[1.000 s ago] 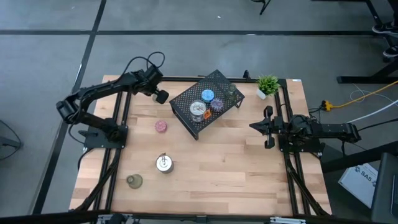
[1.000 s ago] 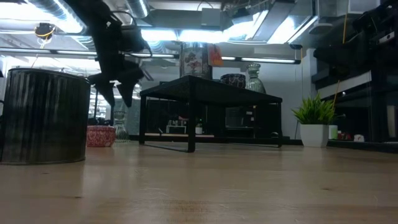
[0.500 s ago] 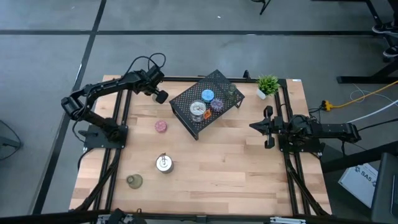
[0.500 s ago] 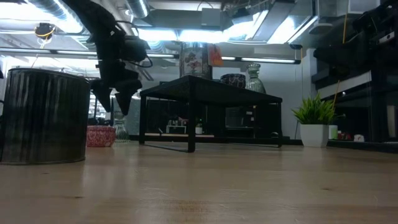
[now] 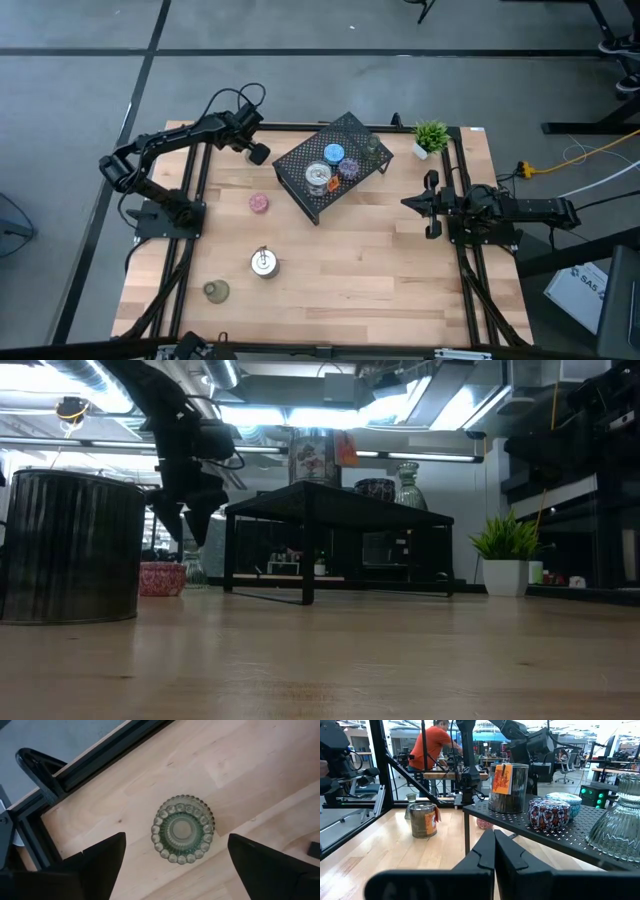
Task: Pick & Place candle stick holders
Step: Put the top green glass candle holder on the shelf aligned with the green glass candle holder
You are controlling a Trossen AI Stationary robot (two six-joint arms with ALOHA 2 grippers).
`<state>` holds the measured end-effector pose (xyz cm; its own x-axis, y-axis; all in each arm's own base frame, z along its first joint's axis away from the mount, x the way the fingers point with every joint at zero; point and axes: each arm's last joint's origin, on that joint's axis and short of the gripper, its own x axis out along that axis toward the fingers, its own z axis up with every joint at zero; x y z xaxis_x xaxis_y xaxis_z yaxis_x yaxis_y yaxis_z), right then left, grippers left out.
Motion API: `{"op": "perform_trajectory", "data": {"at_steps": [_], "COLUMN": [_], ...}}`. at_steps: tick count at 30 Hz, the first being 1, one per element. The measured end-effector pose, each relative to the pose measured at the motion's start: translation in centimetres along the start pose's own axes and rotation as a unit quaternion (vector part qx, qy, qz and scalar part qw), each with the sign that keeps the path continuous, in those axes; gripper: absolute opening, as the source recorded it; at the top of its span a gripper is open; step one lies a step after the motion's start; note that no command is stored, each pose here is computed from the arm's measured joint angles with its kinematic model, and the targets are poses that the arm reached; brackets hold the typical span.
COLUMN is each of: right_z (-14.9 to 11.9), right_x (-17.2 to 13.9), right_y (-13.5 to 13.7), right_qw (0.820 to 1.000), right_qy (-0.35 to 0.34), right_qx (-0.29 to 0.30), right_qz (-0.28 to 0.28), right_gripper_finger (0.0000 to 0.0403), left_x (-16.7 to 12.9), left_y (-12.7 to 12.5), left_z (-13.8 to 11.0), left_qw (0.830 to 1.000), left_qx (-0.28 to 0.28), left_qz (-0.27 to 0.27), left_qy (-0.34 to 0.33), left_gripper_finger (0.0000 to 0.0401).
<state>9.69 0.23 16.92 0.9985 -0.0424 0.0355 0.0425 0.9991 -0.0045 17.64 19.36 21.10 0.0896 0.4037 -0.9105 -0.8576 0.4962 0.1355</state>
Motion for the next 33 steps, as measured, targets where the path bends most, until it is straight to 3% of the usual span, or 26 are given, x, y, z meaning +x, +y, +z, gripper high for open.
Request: {"op": "perform_trajectory", "data": {"at_steps": [33], "right_z": [0.01], "right_x": [0.0], "right_y": [0.0], "right_qw": [1.0], "right_qy": [0.0], "right_qx": [0.0], "right_qz": [0.0], "right_gripper_finger": [0.0], "left_x": [0.01], "left_y": [0.08], "left_z": [0.04], "left_qw": [1.0], "left_qx": [-0.004], "left_qz": [-0.013], "left_qy": [0.001], "left_gripper_finger": [0.0203]}}
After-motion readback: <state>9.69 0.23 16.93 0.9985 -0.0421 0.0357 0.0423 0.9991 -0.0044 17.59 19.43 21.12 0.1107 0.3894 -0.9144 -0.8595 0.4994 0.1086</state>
